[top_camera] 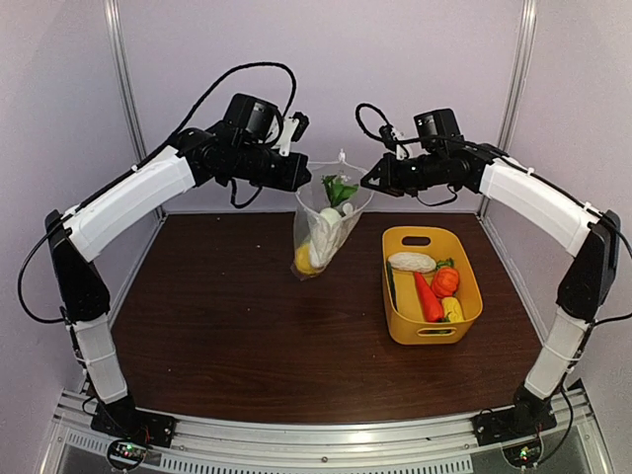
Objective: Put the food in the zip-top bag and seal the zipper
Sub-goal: Adjust the zipper food storage bag at the center of the board.
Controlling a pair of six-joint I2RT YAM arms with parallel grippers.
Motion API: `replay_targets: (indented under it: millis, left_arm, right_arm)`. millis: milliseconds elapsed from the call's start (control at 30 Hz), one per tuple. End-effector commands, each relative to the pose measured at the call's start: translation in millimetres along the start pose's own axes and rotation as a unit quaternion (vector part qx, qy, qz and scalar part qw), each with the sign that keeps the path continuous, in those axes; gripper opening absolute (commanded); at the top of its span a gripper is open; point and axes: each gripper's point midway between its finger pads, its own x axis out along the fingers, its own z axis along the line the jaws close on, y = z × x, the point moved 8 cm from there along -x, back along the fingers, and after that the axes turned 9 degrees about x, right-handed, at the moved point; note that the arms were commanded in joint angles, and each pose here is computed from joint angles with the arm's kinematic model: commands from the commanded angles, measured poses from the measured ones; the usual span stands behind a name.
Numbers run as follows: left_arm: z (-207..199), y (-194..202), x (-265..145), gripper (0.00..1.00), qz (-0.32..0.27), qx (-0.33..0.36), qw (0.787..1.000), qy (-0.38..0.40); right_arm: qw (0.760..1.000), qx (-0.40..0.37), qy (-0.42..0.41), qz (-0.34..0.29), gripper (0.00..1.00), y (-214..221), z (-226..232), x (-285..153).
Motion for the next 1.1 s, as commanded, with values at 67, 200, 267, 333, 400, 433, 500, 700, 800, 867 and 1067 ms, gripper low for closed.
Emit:
replay_targets:
  millis: [67, 200, 267, 333, 400, 433, 500, 700, 800, 867, 1067]
  left_arm:
    - [9, 24, 9, 0.00, 0.043, -0.013, 0.999, 0.027]
    - [16, 20, 2, 0.00, 0.027, 0.009, 0.999, 0.026]
    - [20, 20, -1, 0.00, 0.025, 0.027, 0.999, 0.017]
    - [24, 22, -3, 0.00, 0.027, 0.033, 0.999, 0.020]
    - [25, 23, -7, 0.00, 0.026, 0.030, 0.999, 0.031]
    - [25, 23, -9, 0.00, 0.024, 0.030, 0.999, 0.035]
    - [25, 28, -11, 0.00, 0.026, 0.032, 0.998, 0.041]
    - [21, 52, -12, 0.00, 0.030, 0.019, 0.997, 0.071]
    - [22, 60, -10, 0.00, 0.033, 0.020, 0.997, 0.067]
    - [22, 63, -7, 0.00, 0.035, 0.014, 0.997, 0.071]
    - [15, 67, -4, 0.00, 0.035, -0.006, 0.993, 0.111]
  right_arm:
    - [0.998, -0.063, -0.014, 0.003, 0.27, 9, 11, -16]
    - [0.994, -0.104, -0.032, 0.011, 0.41, 13, 14, -24]
    - [0.988, -0.146, -0.040, 0.006, 0.49, 14, 14, -37]
    - [0.980, -0.197, -0.039, 0.004, 0.58, 16, 9, -52]
    - [0.966, -0.259, -0.014, 0.002, 0.66, 20, -3, -65]
    - [0.958, -0.286, 0.010, 0.000, 0.71, 22, -11, -70]
    - [0.940, -0.334, 0.063, 0.009, 0.79, 26, -26, -77]
    - [0.894, -0.414, 0.161, 0.057, 0.99, 44, -68, -75]
    - [0.867, -0.447, 0.187, 0.116, 1.00, 53, -92, -60]
    - [0.848, -0.467, 0.199, 0.151, 1.00, 57, -105, -49]
    - [0.811, -0.485, 0.257, 0.204, 1.00, 51, -139, -21]
